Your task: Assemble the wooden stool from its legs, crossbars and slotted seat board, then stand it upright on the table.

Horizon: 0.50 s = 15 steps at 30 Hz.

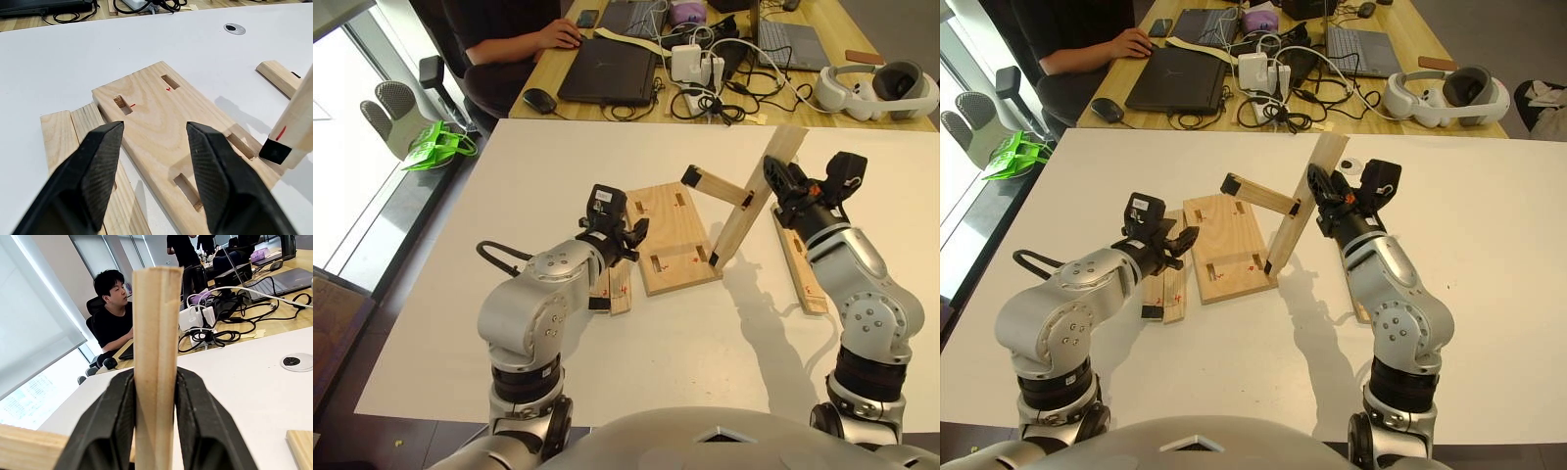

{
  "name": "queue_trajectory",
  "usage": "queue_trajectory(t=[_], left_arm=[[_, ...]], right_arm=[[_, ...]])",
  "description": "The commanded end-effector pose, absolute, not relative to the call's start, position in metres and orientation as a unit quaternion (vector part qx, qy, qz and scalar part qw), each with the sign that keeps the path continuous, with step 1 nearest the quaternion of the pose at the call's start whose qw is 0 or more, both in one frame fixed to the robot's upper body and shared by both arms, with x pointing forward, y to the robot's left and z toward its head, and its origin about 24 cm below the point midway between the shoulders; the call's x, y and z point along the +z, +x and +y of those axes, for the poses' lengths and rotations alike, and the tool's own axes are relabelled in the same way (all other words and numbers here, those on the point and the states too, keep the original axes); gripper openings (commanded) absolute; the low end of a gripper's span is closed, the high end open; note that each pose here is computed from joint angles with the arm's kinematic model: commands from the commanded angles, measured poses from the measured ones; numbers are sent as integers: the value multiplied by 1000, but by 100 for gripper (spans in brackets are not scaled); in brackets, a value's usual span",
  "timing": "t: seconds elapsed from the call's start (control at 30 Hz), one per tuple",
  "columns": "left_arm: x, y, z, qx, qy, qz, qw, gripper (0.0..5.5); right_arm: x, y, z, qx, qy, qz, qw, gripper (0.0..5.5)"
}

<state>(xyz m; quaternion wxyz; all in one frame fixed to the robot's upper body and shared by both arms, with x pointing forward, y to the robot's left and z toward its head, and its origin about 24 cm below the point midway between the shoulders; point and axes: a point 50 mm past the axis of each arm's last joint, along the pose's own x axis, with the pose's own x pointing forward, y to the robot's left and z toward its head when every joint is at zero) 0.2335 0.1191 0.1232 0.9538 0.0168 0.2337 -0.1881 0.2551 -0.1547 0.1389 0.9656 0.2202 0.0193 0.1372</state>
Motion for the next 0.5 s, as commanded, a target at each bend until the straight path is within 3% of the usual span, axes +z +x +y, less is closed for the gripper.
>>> queue_trajectory(t=[0.03,0.5], left_arm=[[125,234,115,-193,17,226,955,237],[126,234,112,-199,16,224,954,237]], right_arm=[[130,256,-150,119,218,14,969,102],[128,268,-133,138,252,-15,958,102]])
